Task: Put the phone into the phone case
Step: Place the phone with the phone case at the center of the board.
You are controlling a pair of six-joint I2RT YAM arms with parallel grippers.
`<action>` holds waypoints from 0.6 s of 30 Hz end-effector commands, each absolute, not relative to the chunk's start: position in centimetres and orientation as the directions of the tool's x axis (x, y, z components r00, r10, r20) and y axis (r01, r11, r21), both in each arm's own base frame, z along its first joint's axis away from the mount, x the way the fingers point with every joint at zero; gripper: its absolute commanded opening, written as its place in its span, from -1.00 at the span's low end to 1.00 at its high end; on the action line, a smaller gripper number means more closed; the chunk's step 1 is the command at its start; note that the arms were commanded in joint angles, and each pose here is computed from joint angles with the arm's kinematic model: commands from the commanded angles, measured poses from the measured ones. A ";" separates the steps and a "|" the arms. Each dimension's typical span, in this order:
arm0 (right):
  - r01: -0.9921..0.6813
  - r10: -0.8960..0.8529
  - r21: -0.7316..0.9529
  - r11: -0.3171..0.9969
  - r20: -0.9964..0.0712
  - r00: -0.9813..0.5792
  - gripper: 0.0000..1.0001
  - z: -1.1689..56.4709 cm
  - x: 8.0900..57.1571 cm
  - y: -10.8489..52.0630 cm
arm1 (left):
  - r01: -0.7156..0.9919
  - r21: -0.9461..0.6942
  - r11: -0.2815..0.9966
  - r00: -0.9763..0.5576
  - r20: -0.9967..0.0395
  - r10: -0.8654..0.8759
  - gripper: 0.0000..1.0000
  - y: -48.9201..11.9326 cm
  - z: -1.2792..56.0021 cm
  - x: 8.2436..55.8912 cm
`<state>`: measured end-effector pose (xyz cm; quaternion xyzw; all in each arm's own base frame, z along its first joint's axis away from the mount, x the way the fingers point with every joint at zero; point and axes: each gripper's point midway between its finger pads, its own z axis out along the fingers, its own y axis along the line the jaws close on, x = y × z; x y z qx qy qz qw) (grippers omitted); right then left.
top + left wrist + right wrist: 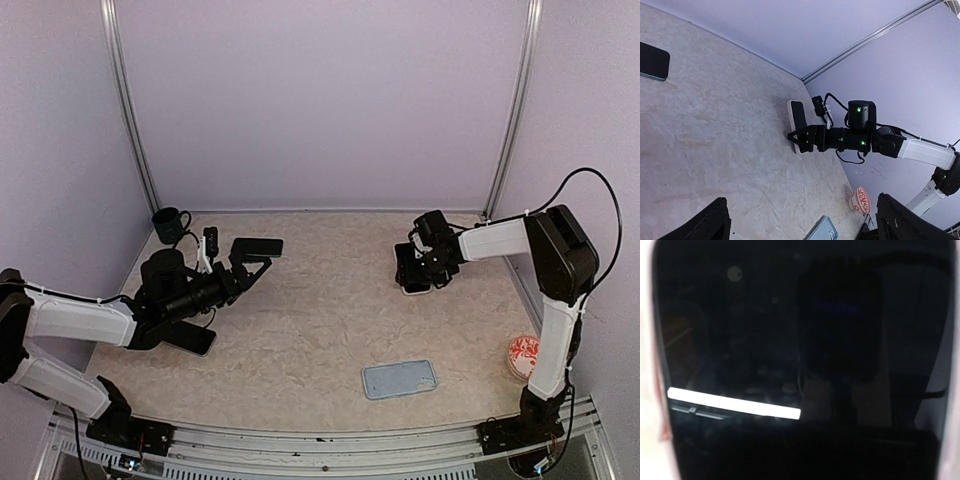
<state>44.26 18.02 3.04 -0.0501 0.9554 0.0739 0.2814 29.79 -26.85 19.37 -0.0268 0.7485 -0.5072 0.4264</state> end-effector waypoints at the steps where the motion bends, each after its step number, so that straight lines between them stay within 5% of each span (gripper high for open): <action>1: -0.131 -0.018 0.163 0.978 -0.561 -0.827 0.20 3.5 45.8 17.6 | 0.410 -0.780 0.474 -0.632 -0.617 -0.469 0.98 -27.0 19.4 29.5; 18: -0.120 0.014 0.218 0.969 -0.530 -0.848 0.28 3.2 45.0 15.8 | 0.400 -0.789 0.466 -0.641 -0.604 -0.473 0.98 -27.4 19.0 29.7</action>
